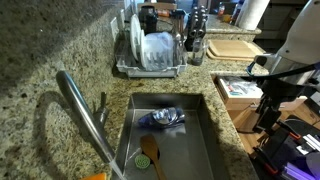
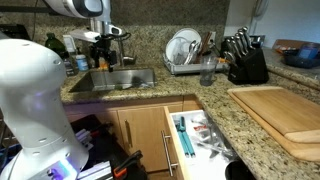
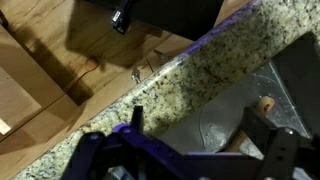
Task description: Close both the tap and the top drawer
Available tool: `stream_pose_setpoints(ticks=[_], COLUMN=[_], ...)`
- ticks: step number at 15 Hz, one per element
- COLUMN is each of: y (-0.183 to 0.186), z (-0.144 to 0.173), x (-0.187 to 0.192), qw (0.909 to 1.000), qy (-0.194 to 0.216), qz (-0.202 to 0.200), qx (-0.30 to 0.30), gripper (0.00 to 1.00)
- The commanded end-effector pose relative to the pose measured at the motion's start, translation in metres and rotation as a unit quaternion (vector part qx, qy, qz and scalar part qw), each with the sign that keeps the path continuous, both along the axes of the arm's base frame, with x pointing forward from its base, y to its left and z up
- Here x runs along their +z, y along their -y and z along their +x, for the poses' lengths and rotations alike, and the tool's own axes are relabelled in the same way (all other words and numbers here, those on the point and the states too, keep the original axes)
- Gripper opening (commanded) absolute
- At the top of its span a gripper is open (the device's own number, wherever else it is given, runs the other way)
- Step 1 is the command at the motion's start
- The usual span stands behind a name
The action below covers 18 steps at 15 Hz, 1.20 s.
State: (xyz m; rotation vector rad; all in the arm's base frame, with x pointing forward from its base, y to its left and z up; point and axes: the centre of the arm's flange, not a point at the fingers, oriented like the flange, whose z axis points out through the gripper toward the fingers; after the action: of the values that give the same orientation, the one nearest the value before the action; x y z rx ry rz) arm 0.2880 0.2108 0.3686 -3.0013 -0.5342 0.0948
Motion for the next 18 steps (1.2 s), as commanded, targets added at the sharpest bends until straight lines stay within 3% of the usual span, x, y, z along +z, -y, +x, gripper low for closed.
stream_pose_setpoints(ticks=[1, 3, 5, 8, 10, 11, 14, 16, 18], y=[0.001, -0.041, -0.094, -0.171, -0.212, -0.169, -0.177, -0.157, -0.153], z=[0.003, 0.001, -0.007, -0.022, -0.017, -0.042, -0.042, -0.032, 0.008], x=[-0.005, -0.029, -0.035, -0.025, -0.012, 0.005, 0.002, -0.013, -0.032], qw=[0.9999, 0.9995, 0.9946, 0.9779, 0.9619, 0.9696, 0.9690, 0.9682, 0.9547], qy=[0.007, 0.026, 0.072, 0.149, 0.225, 0.186, 0.187, 0.217, 0.275], qz=[-0.009, 0.020, 0.068, 0.139, 0.146, 0.149, 0.154, 0.114, 0.114], qx=[-0.005, 0.006, 0.031, 0.049, 0.051, 0.054, 0.051, 0.049, 0.013], gripper=[1.00, 1.00, 1.00, 1.00, 1.00, 1.00, 1.00, 1.00, 1.00])
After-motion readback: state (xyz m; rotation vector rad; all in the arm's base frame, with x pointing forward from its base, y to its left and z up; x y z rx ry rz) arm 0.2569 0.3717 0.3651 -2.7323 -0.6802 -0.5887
